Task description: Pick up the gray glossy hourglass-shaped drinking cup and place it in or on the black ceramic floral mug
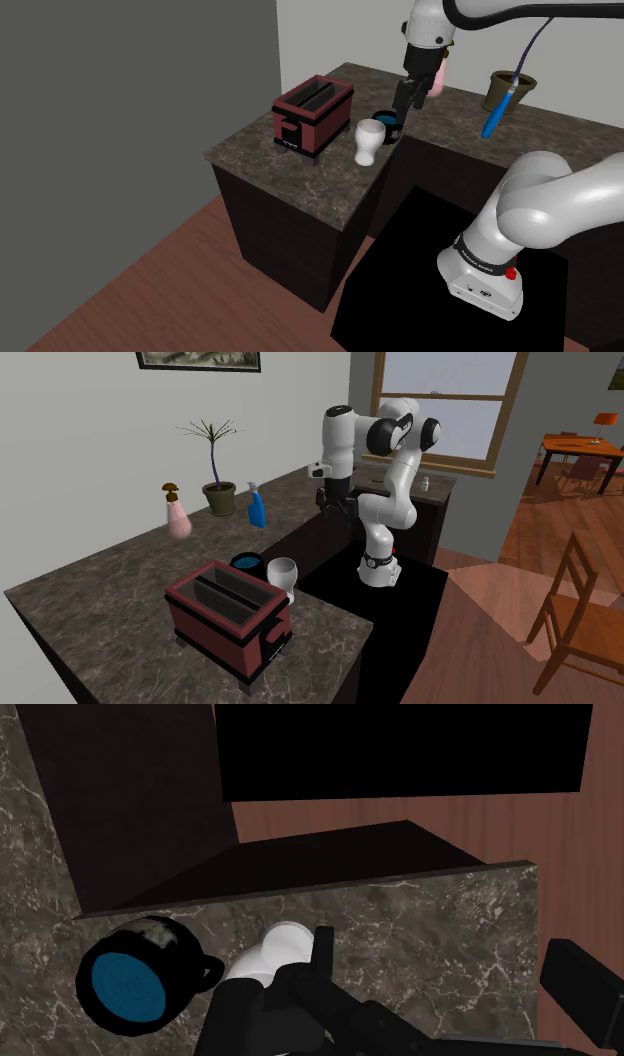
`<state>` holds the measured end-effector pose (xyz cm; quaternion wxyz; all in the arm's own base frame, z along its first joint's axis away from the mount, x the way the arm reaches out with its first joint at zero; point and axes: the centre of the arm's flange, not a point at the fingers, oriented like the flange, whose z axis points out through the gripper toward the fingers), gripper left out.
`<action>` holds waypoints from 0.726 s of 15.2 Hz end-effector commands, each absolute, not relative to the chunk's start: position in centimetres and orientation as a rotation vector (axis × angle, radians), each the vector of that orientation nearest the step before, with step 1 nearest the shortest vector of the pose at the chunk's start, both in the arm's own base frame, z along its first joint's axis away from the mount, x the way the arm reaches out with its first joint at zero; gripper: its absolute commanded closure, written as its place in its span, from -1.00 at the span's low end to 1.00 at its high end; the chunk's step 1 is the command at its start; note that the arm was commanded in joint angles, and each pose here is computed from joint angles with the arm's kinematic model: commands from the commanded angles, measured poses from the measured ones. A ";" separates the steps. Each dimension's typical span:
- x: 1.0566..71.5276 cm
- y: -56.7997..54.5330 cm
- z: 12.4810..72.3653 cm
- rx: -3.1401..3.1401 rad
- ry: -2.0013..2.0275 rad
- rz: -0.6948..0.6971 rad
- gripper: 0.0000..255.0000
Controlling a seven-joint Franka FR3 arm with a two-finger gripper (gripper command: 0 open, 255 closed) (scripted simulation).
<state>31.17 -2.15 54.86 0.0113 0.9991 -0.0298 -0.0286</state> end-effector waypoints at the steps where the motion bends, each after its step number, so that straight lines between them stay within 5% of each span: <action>1: 31.2 -2.1 54.9 3.116 -0.093 -0.089 -1.00; 11: 39.1 -7.3 46.0 3.150 -0.068 -0.023 -1.00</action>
